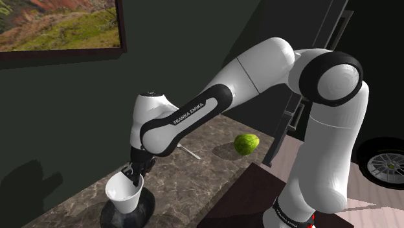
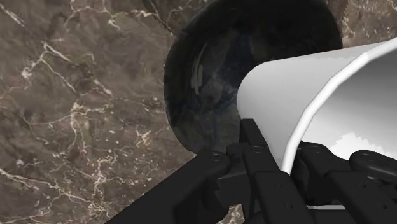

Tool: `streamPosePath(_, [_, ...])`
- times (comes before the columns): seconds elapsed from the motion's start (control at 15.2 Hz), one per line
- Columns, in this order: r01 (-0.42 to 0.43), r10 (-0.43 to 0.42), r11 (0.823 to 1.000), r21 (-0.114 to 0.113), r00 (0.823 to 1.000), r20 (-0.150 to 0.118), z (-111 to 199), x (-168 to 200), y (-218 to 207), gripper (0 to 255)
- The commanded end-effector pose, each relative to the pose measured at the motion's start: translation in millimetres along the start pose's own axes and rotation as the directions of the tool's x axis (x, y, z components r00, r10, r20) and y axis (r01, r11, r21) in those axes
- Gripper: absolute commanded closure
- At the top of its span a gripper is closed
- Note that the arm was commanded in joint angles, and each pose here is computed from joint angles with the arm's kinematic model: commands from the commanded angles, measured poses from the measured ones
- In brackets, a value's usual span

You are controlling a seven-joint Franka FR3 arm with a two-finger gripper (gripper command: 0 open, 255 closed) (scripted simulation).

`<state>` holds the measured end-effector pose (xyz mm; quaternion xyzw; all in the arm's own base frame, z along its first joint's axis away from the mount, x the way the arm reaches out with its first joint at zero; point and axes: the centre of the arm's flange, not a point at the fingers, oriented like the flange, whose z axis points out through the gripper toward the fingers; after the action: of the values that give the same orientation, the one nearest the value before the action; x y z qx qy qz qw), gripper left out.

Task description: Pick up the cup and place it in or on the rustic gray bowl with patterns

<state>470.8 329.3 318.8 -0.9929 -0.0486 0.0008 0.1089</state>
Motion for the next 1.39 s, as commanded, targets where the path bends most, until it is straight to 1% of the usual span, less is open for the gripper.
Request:
streamPosePath(0.0, [0.0,0.0,1.0,0.0,1.0,-0.001,9.8,-0.1,2.1,255])
streamPosePath(0.13, [0.0,0.0,1.0,0.0,1.0,-0.001,19.7,-0.2,4.3,255])
streamPosePath(0.66, [0.0,0.0,1.0,0.0,1.0,-0.001,19.7,-0.2,4.3,255])
streamPosePath(0.73, [0.0,0.0,1.0,0.0,1.0,-0.001,19.7,-0.2,4.3,0])
streamPosePath(1.06, [0.0,0.0,1.0,0.0,1.0,-0.001,19.7,-0.2,4.3,0])
streamPosePath(1.32, [0.0,0.0,1.0,0.0,1.0,-0.001,-30.2,-0.2,4.3,0])
